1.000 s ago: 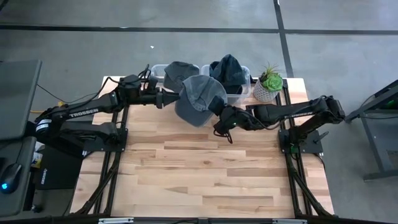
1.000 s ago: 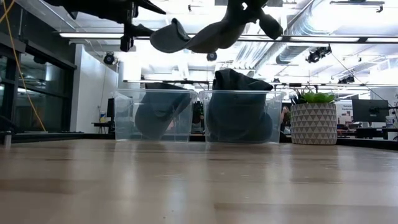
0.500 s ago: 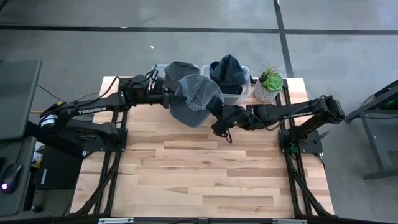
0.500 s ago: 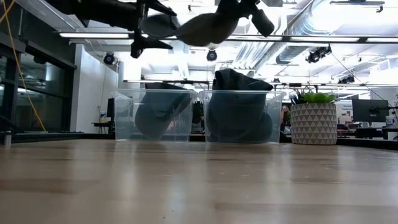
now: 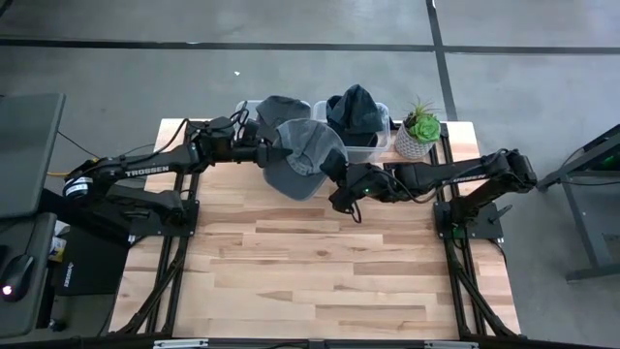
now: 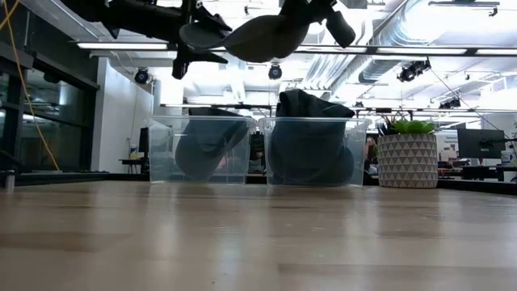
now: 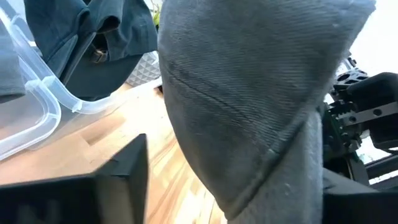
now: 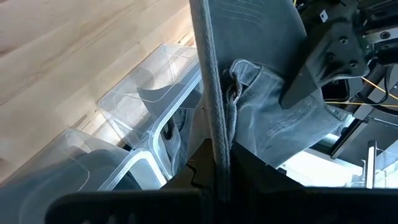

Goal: Pick & Place hat
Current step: Put the gray cap into the left transparent bin

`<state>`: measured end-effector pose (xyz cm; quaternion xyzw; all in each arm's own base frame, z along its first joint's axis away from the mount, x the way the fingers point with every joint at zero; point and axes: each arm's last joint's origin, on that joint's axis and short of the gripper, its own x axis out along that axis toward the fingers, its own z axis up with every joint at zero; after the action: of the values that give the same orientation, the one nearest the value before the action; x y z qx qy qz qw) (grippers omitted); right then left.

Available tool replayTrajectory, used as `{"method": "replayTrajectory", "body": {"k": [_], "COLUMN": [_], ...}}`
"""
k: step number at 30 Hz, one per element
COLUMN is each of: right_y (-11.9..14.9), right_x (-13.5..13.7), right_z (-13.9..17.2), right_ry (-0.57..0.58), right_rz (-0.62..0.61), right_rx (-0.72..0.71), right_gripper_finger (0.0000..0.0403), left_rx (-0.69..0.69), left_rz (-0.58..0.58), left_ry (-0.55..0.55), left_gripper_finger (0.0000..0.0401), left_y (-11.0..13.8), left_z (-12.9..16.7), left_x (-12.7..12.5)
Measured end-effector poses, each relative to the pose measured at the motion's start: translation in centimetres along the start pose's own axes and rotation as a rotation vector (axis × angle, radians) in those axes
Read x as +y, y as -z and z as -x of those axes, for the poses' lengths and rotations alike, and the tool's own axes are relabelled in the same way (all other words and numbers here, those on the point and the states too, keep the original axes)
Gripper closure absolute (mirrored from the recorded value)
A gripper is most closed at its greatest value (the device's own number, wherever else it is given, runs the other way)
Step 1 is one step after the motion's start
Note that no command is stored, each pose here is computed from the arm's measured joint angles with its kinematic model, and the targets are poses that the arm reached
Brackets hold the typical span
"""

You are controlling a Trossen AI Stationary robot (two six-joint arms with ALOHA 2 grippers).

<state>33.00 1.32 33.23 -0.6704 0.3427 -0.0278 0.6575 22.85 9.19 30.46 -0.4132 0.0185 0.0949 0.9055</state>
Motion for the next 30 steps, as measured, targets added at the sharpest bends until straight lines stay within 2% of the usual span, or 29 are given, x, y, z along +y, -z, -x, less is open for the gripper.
{"method": "replayTrajectory", "body": {"k": [3, 8, 9, 15, 23, 30], "right_y": [0.00, 0.00, 0.00, -0.01, -0.04, 0.09], "right_x": [0.01, 0.00, 0.00, 0.01, -0.17, -0.27], "right_z": [-0.02, -0.02, -0.02, -0.03, -0.03, 0.11], "right_ry": [0.000, 0.000, 0.000, 0.000, 0.015, 0.023], "right_rz": [-0.001, -0.002, -0.002, -0.001, -0.088, -0.162], "right_rx": [0.001, 0.000, 0.000, -0.001, -0.004, 0.011], "right_gripper_finger": [0.0387, 0.0387, 0.0387, 0.0384, 0.0291, 0.0247], "left_rx": [-0.001, 0.017, 0.018, 0.005, 0.001, -0.024], "left_rz": [0.009, -0.009, -0.011, -0.012, -0.012, -0.010], "left_ry": [0.001, 0.018, 0.020, 0.013, 0.009, -0.008], "left_gripper_finger": [0.0234, 0.0375, 0.0387, 0.0399, 0.0401, 0.0401], "left_y": [-0.01, 0.03, 0.04, -0.01, -0.03, -0.12], "left_z": [0.00, 0.00, 0.00, 0.00, 0.00, 0.00], "left_x": [0.00, -0.06, -0.06, -0.07, -0.05, -0.02]}}
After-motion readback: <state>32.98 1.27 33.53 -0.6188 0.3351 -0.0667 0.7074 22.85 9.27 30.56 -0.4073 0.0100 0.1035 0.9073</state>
